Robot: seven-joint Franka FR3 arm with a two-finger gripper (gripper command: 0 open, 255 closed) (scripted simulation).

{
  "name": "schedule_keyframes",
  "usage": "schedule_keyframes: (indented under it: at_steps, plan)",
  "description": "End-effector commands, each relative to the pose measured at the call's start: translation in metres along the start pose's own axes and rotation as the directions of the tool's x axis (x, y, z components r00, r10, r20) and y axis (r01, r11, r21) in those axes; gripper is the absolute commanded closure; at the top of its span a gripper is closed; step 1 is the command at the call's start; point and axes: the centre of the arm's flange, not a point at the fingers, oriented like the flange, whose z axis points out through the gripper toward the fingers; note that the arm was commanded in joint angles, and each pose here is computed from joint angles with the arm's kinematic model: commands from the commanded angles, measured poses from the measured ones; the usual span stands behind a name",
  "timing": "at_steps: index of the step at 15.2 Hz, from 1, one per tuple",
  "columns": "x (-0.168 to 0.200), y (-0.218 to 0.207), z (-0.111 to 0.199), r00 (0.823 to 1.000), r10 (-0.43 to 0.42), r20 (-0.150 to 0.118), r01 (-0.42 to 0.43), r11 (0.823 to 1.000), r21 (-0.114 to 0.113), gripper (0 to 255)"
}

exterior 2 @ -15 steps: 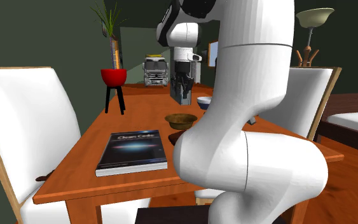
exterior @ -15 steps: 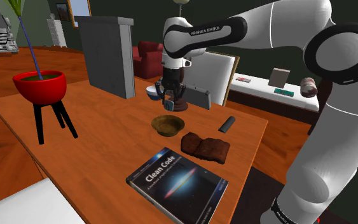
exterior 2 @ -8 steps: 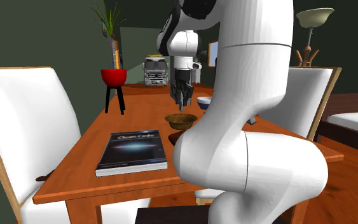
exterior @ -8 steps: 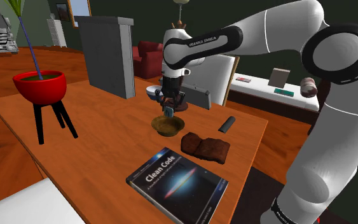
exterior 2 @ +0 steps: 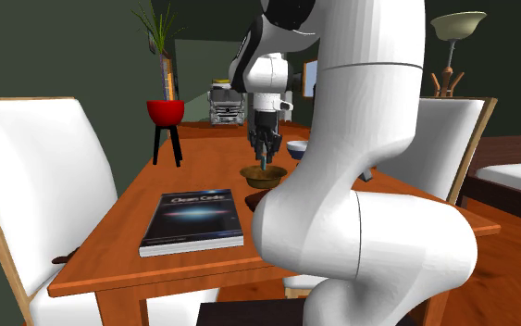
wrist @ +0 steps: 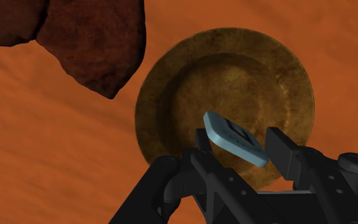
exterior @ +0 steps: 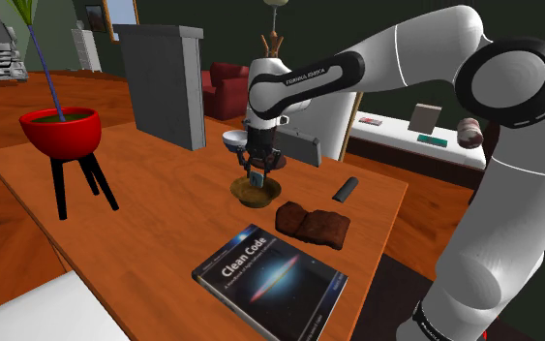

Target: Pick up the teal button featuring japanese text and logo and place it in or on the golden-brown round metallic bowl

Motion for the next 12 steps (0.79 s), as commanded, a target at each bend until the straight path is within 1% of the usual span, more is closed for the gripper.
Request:
schedule_keyframes:
  at_steps: [1,5,6,11,12]
  plan:
    - [0.000,0.000,0.001,1.000,0.000,0.000,0.000,1.000,0.000,255]
    - [0.000,0.000,0.001,1.000,0.000,0.000,0.000,1.000,0.000,255]
    - [0.000,0.000,0.001,1.000,0.000,0.000,0.000,1.000,0.000,0]
    - [0.000,0.000,0.001,1.000,0.000,0.000,0.000,1.000,0.000,0]
    - [0.000,0.000,-0.013,1.000,0.000,0.000,0.000,1.000,0.000,0]
